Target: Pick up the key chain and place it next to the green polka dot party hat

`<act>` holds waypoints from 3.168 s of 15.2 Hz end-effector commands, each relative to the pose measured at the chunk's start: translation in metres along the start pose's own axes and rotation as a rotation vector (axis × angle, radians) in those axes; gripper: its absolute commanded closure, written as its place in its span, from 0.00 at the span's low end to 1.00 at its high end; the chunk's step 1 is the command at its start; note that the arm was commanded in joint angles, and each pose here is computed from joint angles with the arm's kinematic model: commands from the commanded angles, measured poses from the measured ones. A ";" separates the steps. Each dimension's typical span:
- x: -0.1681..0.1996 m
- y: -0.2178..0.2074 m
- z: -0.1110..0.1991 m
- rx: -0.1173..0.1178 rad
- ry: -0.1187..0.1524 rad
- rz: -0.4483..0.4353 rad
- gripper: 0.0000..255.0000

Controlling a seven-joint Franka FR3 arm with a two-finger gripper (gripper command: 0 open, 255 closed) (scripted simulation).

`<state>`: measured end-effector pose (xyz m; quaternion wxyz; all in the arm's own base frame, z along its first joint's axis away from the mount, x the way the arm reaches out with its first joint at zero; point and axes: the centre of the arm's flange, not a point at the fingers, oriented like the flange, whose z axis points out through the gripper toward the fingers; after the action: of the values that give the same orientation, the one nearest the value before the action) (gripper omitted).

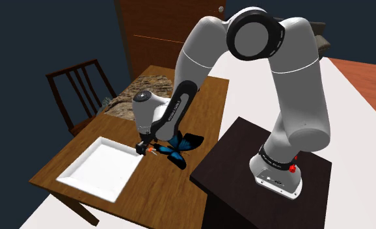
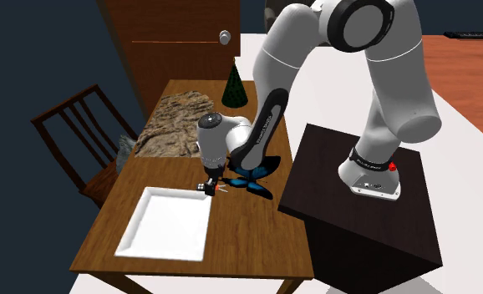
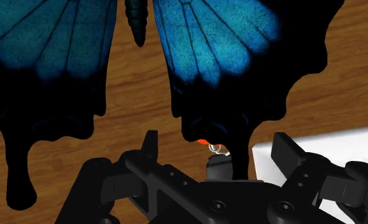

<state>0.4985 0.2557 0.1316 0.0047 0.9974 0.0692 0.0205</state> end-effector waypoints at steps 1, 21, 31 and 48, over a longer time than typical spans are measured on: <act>0.000 0.000 0.009 0.001 0.000 0.000 0.00; 0.001 0.000 -0.007 0.001 0.000 0.000 1.00; 0.003 0.000 -0.059 0.001 0.000 0.000 1.00; 0.006 0.002 -0.149 0.001 0.000 0.000 1.00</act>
<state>0.5000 0.2560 0.2748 0.0044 0.9974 0.0691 0.0205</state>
